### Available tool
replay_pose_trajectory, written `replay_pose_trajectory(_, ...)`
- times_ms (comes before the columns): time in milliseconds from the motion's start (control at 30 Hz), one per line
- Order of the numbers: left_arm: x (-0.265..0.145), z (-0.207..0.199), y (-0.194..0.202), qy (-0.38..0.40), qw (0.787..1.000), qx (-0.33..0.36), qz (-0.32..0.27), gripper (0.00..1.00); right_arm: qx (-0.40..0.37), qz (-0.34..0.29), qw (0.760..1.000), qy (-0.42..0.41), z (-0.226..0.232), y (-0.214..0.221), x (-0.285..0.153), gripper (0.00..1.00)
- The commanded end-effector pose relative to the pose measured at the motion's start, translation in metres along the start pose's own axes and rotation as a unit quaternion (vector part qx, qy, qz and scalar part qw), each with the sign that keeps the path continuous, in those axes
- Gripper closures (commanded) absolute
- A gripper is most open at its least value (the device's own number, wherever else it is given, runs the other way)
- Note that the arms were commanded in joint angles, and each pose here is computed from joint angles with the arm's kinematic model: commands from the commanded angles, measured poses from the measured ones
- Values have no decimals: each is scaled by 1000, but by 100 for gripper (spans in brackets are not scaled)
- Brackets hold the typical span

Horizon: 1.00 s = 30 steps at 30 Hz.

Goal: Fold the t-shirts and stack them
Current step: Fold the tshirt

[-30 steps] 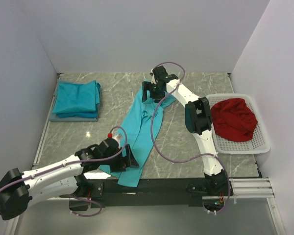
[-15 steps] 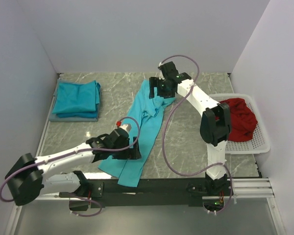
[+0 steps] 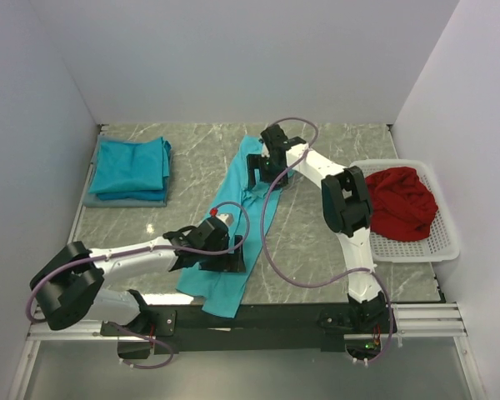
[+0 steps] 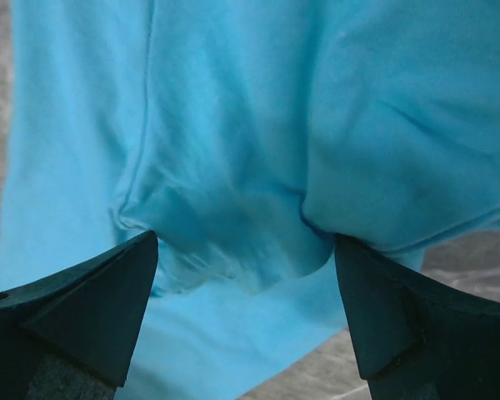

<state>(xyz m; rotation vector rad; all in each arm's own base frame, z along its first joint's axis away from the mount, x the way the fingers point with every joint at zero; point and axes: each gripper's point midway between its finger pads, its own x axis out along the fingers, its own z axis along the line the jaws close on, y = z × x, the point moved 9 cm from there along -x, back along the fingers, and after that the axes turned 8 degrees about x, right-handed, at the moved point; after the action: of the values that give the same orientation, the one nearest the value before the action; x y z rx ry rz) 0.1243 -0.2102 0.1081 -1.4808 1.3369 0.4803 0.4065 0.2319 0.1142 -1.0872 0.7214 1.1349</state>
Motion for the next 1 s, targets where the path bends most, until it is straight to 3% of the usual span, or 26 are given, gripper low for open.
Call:
replay_pose_trajectory(0, 13, -3, 7, 29, 999, 6, 37, 9, 19, -9, 1000, 5, -9, -18, 1, 7)
replay_pose_trajectory(267, 27, -33, -5, 136, 987, 6, 90, 14, 30, -28, 999, -6, -41, -72, 16, 7)
replay_pose_trajectory(467, 20, -60, -38, 162, 985, 23, 60, 11, 0, -72, 997, -41, -46, -103, 15, 7)
replay_pose_trajectory(733, -21, -75, -73, 133, 989, 55, -45, 6, -50, -155, 984, -75, -11, -113, -82, 5)
replay_pose_trajectory(767, -32, -77, -76, 136, 987, 58, -63, 5, -59, -177, 978, -88, -1, -113, -110, 5)
replay_pose_trajectory(833, -42, -74, -77, 125, 988, 58, -76, 4, -63, -180, 977, -92, 6, -99, -119, 5)
replay_pose_trajectory(900, -54, -68, -74, 104, 989, 52, -92, 3, -62, -209, 970, -103, 17, -86, -154, 4)
replay_pose_trajectory(933, -54, -63, -69, 93, 991, 44, -89, 3, -52, -198, 974, -93, 11, -71, -145, 4)
replay_pose_trajectory(967, -62, -58, -67, 81, 990, 37, -109, 3, -45, -224, 968, -104, 20, -59, -172, 4)
